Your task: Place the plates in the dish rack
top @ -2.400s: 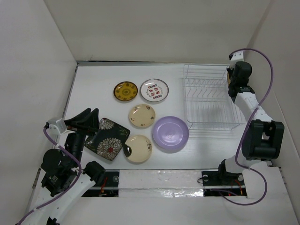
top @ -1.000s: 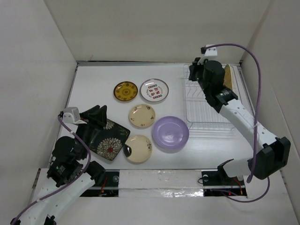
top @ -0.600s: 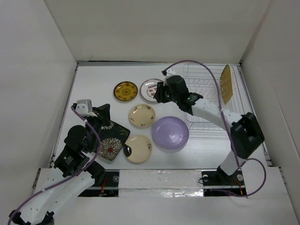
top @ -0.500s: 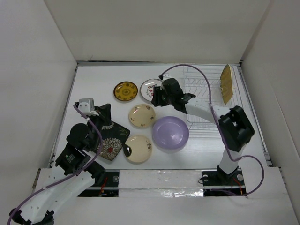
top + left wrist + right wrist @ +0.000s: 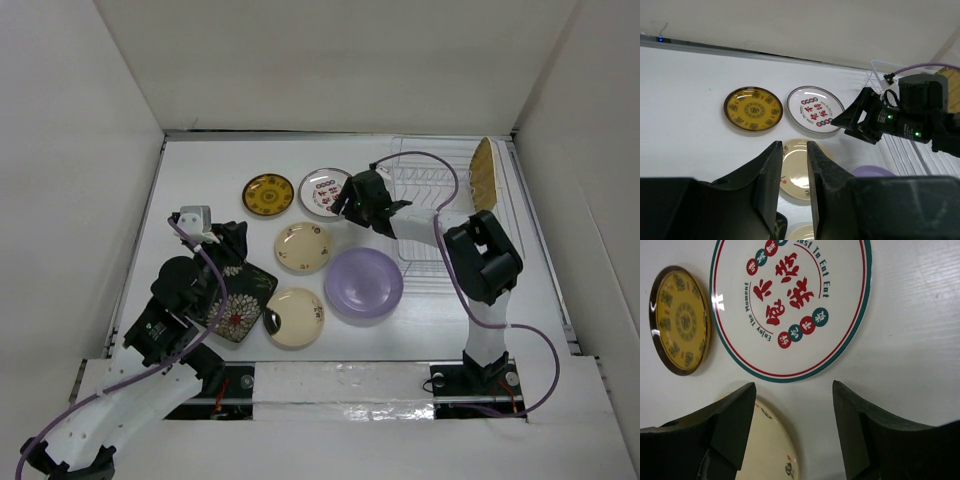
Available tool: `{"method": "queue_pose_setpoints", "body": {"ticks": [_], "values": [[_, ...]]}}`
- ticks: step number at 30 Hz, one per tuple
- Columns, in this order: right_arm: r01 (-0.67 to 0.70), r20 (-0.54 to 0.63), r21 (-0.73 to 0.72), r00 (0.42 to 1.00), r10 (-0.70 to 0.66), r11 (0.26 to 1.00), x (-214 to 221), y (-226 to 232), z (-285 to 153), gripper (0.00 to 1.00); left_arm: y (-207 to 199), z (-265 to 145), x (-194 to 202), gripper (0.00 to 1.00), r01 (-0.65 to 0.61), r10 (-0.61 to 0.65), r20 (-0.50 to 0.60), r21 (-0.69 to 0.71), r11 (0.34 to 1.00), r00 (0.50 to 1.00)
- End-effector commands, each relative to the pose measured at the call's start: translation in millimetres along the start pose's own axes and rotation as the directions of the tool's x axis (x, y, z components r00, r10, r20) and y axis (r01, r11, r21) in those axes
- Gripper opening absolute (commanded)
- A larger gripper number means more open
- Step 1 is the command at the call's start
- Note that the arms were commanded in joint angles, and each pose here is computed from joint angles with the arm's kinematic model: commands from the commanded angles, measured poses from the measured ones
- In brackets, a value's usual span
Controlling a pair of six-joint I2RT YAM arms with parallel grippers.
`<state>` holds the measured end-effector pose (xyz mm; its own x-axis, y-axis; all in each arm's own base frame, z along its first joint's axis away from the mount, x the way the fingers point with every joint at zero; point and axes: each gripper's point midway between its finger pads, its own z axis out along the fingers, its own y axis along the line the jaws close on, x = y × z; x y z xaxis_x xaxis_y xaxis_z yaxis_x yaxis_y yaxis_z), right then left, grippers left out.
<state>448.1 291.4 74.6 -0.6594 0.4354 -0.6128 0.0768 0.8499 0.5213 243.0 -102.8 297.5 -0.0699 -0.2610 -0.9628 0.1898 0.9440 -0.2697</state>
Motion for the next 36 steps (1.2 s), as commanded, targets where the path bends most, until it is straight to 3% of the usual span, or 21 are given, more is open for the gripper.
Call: {"method": "queue_pose_setpoints", "body": {"ticks": [1, 4, 12, 18, 19, 22, 23, 26, 29, 36], "values": [[-0.186, 0.080, 0.004, 0.980, 0.185, 0.983, -8.8, 6.1, 12.0, 0.68, -8.2, -5.1, -21.6, 0.24, 0.030, -0.034, 0.071, 0.048, 0.998, 0.997], [-0.263, 0.041, 0.008, 0.964, 0.262, 0.965, 3.5, 5.8, 23.4, 0.67, -13.2, -9.3, -25.2, 0.26, 0.042, -0.049, 0.080, 0.084, 0.996, 0.996], [-0.385, 0.080, 0.061, 0.922, 0.380, 0.921, 3.5, 4.3, 40.6, 0.62, -20.1, -24.1, -39.2, 0.27, 0.069, -0.088, 0.123, 0.153, 0.986, 0.988], [-0.450, 0.078, 0.062, 0.892, 0.445, 0.891, 12.1, 8.3, 59.2, 0.48, -18.5, -34.5, -47.1, 0.28, 0.084, -0.111, 0.158, 0.173, 0.981, 0.981], [-0.451, 0.084, 0.061, 0.891, 0.446, 0.890, 14.1, 11.0, 59.4, 0.39, -18.3, -34.9, -47.1, 0.28, 0.084, -0.112, 0.159, 0.174, 0.981, 0.981], [-0.447, 0.119, 0.061, 0.891, 0.438, 0.892, 8.0, 15.5, 58.2, 0.27, -19.1, -35.2, -48.0, 0.28, 0.085, -0.114, 0.159, 0.177, 0.980, 0.981], [-0.443, 0.123, 0.054, 0.892, 0.434, 0.895, 8.6, 20.7, 55.9, 0.18, -19.4, -34.9, -47.6, 0.28, 0.085, -0.113, 0.157, 0.178, 0.980, 0.981], [-0.435, 0.165, 0.033, 0.890, 0.425, 0.900, -4.7, 30.7, 47.4, 0.05, -19.2, -35.3, -47.6, 0.28, 0.085, -0.114, 0.159, 0.179, 0.980, 0.981], [-0.410, 0.229, 0.016, 0.889, 0.396, 0.912, -23.4, 39.8, 33.0, 0.00, -19.0, -35.5, -48.3, 0.28, 0.086, -0.115, 0.160, 0.178, 0.980, 0.980], [-0.276, 0.383, -0.041, 0.883, 0.271, 0.960, -68.5, 71.4, -16.6, 0.00, -17.9, -35.0, -48.2, 0.28, 0.083, -0.111, 0.161, 0.171, 0.982, 0.981]]}}
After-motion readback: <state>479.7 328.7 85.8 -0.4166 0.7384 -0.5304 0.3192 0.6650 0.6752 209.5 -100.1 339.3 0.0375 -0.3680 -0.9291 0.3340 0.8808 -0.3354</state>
